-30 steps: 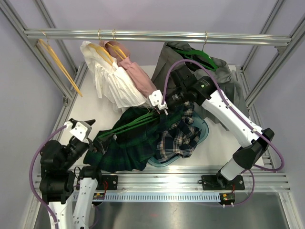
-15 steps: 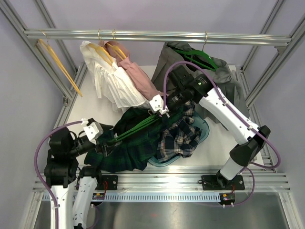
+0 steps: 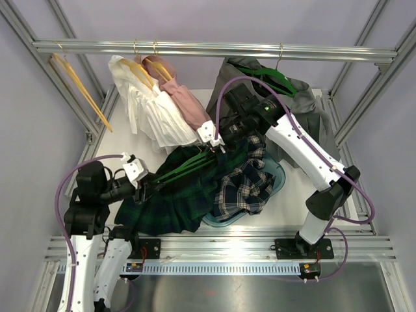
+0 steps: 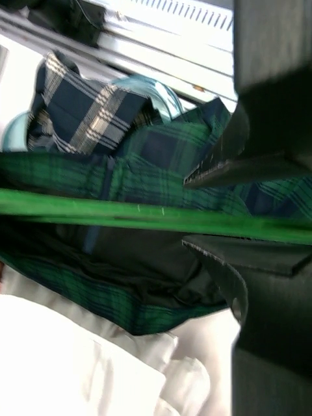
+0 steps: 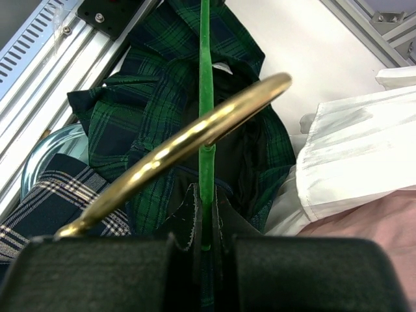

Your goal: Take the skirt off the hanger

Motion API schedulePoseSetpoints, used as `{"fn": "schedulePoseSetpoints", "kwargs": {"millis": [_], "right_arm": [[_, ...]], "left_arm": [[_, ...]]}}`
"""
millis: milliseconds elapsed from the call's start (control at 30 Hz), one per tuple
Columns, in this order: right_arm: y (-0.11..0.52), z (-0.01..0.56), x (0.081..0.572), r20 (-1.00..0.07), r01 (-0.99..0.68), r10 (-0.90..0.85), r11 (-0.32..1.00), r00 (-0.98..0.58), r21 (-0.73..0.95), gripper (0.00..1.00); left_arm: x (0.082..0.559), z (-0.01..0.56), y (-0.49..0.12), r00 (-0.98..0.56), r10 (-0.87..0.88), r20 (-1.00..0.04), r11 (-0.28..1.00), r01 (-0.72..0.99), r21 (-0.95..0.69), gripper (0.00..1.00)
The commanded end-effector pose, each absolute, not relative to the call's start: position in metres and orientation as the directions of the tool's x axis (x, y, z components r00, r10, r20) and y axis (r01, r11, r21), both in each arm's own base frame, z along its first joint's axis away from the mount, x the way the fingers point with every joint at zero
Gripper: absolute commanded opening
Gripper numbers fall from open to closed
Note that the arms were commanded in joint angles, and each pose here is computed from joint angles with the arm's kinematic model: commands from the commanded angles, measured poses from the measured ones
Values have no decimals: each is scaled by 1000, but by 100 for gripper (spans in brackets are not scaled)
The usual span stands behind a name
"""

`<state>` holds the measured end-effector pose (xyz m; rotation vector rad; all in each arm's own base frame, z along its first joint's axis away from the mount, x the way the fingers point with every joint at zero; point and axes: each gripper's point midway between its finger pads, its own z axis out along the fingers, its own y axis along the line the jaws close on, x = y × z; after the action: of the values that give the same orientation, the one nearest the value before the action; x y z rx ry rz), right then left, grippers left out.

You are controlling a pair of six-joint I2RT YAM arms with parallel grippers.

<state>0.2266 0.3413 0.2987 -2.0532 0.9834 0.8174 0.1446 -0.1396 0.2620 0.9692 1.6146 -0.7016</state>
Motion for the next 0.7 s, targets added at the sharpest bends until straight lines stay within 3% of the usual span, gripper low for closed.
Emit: {"fn": "schedulePoseSetpoints", "kwargs": {"millis": [0, 100, 267, 367, 467, 600, 667], "right_arm": [[344, 319, 220, -785, -819, -336, -458, 521, -347, 0], [344, 317, 219, -787, -821, -339, -459, 515, -340, 0], [346, 318, 215, -811, -833, -330, -460, 482, -308, 0], [347, 319, 211, -831, -843, -324, -460, 452, -279, 0], [350, 320, 206, -854, -853, -312, -460, 416, -247, 0], [352, 320, 202, -882, -876, -315, -443, 351, -190, 1], [353, 322, 203, -887, -887, -313, -420, 339, -191, 13]], "left_arm": [[159, 273, -132, -32, 295, -955, 524, 841, 134, 33], [159, 268, -131, -36, 321, -947, 517, 844, 143, 24], [157, 264, -133, -25, 345, -938, 495, 854, 159, 21], [157, 262, -134, -22, 355, -934, 490, 856, 166, 1], [153, 258, -136, -25, 369, -929, 467, 869, 162, 0], [158, 264, -130, -68, 357, -932, 529, 837, 142, 0], [161, 272, -125, -110, 333, -936, 586, 803, 114, 0]]}}
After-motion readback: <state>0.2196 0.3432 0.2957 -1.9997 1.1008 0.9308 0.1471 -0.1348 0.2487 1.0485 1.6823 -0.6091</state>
